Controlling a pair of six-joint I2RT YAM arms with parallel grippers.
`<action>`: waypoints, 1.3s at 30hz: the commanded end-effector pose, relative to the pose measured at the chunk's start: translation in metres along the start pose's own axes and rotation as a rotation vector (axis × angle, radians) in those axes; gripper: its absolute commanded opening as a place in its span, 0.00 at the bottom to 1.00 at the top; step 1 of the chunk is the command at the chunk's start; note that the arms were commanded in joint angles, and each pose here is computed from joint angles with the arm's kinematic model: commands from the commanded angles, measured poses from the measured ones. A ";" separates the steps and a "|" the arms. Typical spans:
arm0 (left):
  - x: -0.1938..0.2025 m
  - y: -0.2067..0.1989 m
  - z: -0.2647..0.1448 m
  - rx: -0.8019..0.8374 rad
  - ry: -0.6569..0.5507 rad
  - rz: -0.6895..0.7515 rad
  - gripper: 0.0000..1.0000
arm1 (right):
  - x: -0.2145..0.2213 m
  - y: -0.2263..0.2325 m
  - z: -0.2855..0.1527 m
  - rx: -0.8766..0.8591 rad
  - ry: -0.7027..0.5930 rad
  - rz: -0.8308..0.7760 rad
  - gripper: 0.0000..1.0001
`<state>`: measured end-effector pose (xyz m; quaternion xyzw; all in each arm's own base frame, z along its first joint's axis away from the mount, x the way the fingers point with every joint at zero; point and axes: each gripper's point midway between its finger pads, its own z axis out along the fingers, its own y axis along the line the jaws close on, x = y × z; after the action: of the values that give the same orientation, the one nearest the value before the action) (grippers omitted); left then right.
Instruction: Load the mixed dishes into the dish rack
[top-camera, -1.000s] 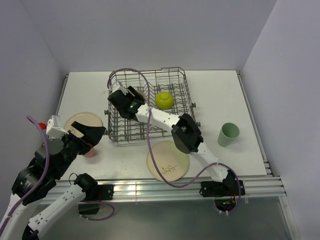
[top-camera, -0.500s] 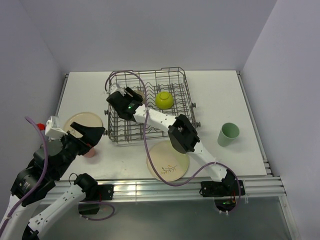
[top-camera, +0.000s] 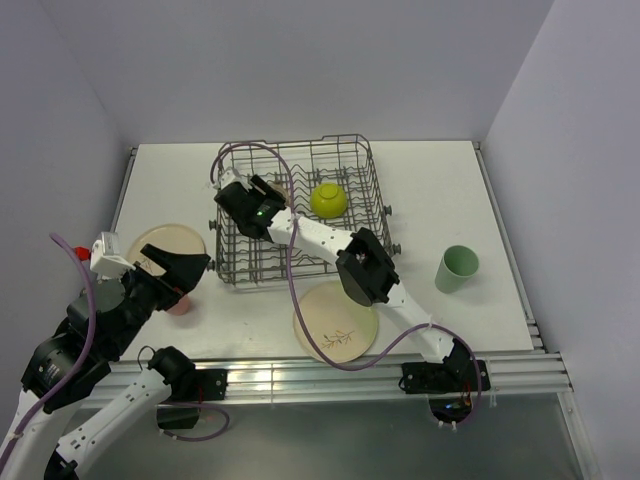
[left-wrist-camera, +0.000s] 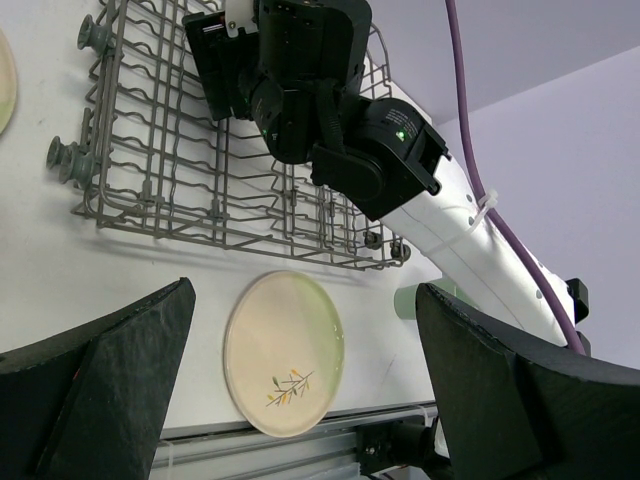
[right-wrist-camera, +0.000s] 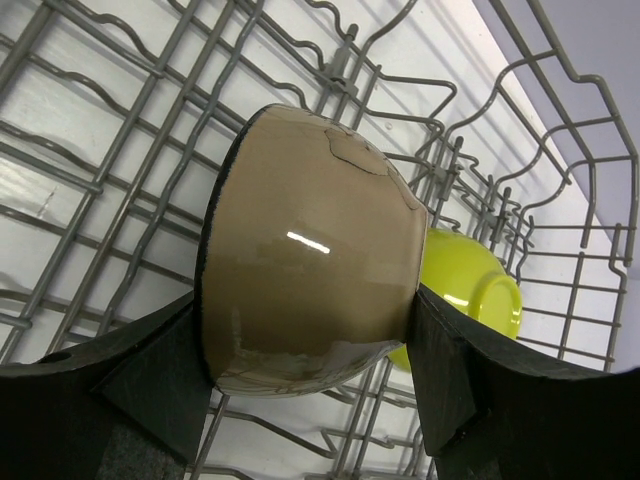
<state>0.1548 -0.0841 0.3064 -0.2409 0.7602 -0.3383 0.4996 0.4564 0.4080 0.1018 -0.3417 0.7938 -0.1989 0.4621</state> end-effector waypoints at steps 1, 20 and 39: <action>-0.009 -0.009 -0.006 0.032 -0.018 0.017 0.99 | -0.026 -0.019 -0.006 0.024 -0.056 0.073 0.12; -0.009 -0.014 -0.004 0.038 -0.011 0.022 0.99 | -0.016 -0.012 -0.007 -0.020 -0.027 0.046 0.65; -0.005 -0.016 -0.002 0.030 0.018 0.019 0.99 | -0.014 0.000 -0.047 -0.264 -0.029 0.101 1.00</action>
<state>0.1564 -0.0871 0.3124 -0.2314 0.7640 -0.3363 0.4997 0.4250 0.4193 0.0808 -0.3866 0.8216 -0.1077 0.4048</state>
